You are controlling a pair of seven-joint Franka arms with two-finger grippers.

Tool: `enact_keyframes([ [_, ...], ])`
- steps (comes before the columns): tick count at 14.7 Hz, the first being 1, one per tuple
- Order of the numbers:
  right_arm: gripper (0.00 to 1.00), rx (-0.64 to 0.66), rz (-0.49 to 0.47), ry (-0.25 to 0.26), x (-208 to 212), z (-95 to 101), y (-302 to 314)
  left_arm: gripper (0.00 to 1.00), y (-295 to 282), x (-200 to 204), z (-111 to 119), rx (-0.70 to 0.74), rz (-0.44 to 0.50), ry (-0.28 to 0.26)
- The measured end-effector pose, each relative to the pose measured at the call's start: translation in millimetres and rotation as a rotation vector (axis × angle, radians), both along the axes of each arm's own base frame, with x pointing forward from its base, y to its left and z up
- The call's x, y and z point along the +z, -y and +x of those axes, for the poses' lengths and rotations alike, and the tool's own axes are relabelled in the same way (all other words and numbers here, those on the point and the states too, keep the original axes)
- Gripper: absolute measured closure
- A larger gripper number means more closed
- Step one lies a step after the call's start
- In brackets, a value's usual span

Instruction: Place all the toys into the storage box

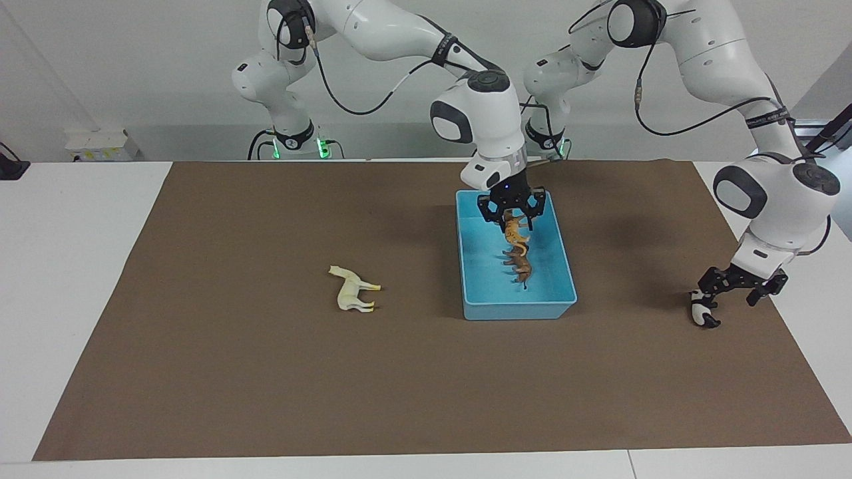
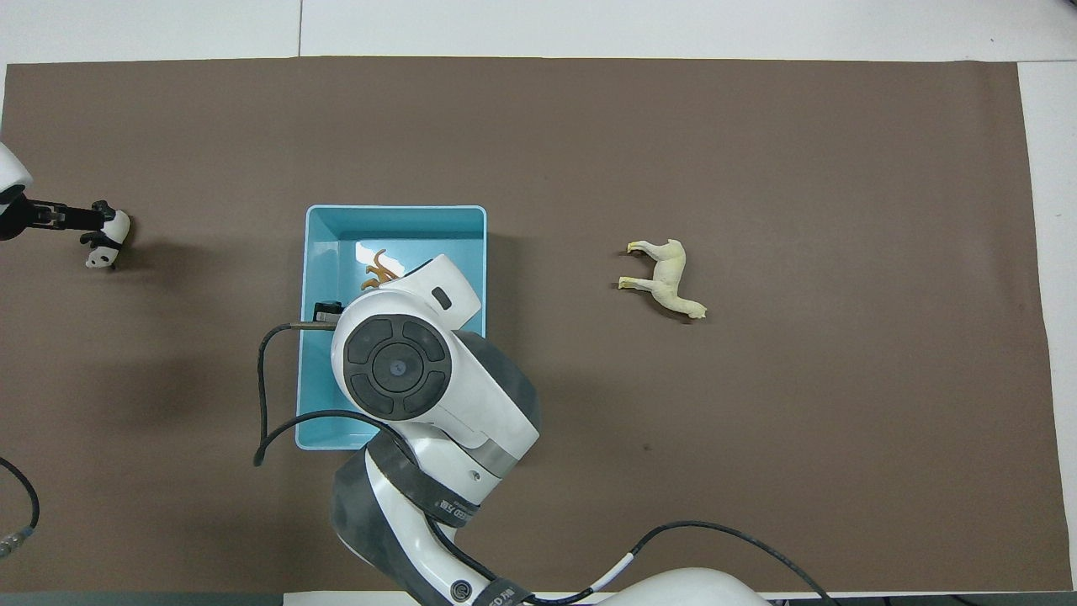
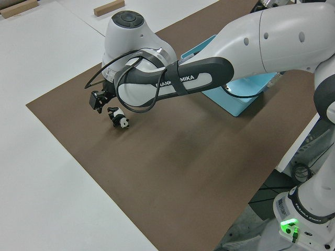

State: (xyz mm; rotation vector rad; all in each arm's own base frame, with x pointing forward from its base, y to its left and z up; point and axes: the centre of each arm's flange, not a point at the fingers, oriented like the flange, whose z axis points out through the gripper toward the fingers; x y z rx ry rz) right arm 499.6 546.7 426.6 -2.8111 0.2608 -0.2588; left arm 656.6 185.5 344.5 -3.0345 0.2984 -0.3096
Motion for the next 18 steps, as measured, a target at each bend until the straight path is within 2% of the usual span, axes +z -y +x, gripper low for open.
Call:
enact_keyframes([
  [3, 0.05, -0.07, -0.03, -0.056, 10.8, 0.5, 3.1, 0.0, 7.4, -16.2, -2.8, -0.01, -0.01, -0.025],
  [4, 0.0, -0.082, -0.047, -0.071, 17.2, 2.6, 6.9, 0.0, 8.8, -22.2, -5.7, -0.011, -0.012, -0.03],
  [6, 0.0, -0.116, -0.111, -0.09, 29.5, 15.0, 27.6, 0.0, 7.0, -37.5, -14.2, -0.005, -0.011, -0.027],
  [9, 0.0, -0.152, -0.237, -0.056, 44.1, 48.4, 81.0, 0.0, 4.2, -49.6, -22.9, 0.002, -0.012, -0.029],
  [12, 0.0, -0.162, -0.311, -0.083, 25.0, 91.7, 148.7, 0.04, 7.0, -48.0, -22.4, -0.002, -0.013, -0.025],
  [13, 0.0, -0.166, -0.326, -0.097, 17.4, 108.3, 178.0, 0.11, 7.0, -46.8, -22.3, -0.002, -0.012, -0.023],
  [15, 0.0, -0.165, -0.352, -0.129, 0.9, 134.3, 235.2, 0.39, 7.0, -44.5, -22.2, -0.003, -0.011, -0.02],
  [16, 0.0, -0.165, -0.36, -0.141, -7.0, 142.2, 257.9, 0.45, 7.1, -43.2, -22.0, -0.003, -0.01, -0.018],
  [18, 0.0, -0.146, -0.362, -0.142, -26.1, 147.8, 290.8, 0.45, 6.5, -38.9, -19.9, -0.002, -0.011, -0.021],
])
